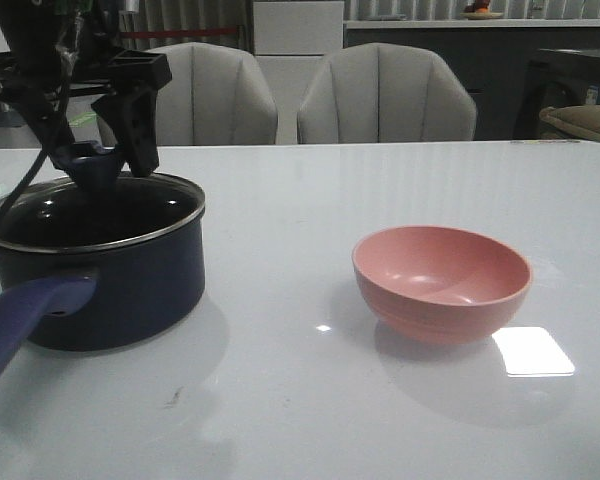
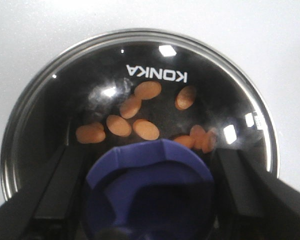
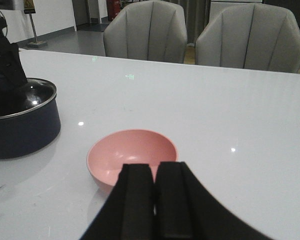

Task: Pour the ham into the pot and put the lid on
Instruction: 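Lower the lid onto the saucepan and open the left gripper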

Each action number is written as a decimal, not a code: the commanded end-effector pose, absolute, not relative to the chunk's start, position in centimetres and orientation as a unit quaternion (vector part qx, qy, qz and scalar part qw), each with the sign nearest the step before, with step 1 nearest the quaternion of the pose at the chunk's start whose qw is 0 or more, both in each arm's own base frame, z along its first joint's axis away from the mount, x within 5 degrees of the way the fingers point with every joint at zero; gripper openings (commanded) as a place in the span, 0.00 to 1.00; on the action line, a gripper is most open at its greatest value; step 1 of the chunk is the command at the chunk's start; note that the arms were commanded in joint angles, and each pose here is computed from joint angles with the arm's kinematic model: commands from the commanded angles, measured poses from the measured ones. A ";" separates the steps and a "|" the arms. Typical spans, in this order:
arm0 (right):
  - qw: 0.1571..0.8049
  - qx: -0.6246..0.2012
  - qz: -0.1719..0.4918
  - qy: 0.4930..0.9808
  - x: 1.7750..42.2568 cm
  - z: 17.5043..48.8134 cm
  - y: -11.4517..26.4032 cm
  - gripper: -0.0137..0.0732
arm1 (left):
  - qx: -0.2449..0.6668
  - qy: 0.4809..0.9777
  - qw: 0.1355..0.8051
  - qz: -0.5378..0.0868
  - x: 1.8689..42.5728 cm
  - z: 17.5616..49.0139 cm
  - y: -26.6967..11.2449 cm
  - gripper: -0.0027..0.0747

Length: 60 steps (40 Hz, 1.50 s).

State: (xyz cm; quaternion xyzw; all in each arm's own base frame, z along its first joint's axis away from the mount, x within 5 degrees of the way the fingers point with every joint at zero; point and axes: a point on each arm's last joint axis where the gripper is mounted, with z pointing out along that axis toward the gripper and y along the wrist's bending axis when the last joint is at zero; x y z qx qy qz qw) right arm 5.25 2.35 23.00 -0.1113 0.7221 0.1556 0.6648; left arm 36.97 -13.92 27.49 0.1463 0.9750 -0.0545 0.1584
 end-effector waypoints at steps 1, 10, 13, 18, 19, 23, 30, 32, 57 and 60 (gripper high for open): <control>0.702 -0.102 0.151 0.689 5.3 24.7 2.1 0.33 | 0.146 0.962 0.223 -0.067 36.9 30.4 -14.0 0.57; 0.702 -0.102 0.151 0.689 5.3 24.7 2.1 0.33 | 0.147 0.965 0.207 -0.064 36.7 30.2 -13.9 0.66; 0.702 -0.102 0.151 0.689 5.3 24.7 2.1 0.33 | 0.147 0.966 0.204 -0.064 36.7 30.2 -13.9 0.69; 0.702 -0.102 0.151 0.689 5.3 24.7 2.1 0.33 | 0.147 0.967 0.200 -0.064 36.6 30.1 -13.9 0.72; 0.702 -0.102 0.151 0.689 5.3 24.7 2.1 0.33 | 0.146 0.967 0.198 -0.065 36.6 30.2 -13.9 0.72; 0.702 -0.102 0.151 0.689 5.3 24.7 2.1 0.33 | 0.147 0.967 0.196 -0.065 36.6 30.7 -13.9 0.72; 0.702 -0.102 0.151 0.689 5.3 24.7 2.1 0.33 | 0.149 0.968 0.193 -0.062 36.5 32.2 -13.8 0.72; 0.702 -0.102 0.151 0.689 5.3 24.7 2.1 0.33 | 0.150 0.967 0.196 -0.062 36.5 32.6 -13.8 0.72; 0.702 -0.102 0.151 0.689 5.3 24.7 2.1 0.33 | 0.158 0.912 0.367 -0.089 26.7 41.6 -10.2 0.72; 0.702 -0.102 0.151 0.689 5.3 24.7 2.1 0.33 | 0.161 0.896 0.403 -0.093 24.5 42.1 -9.4 0.72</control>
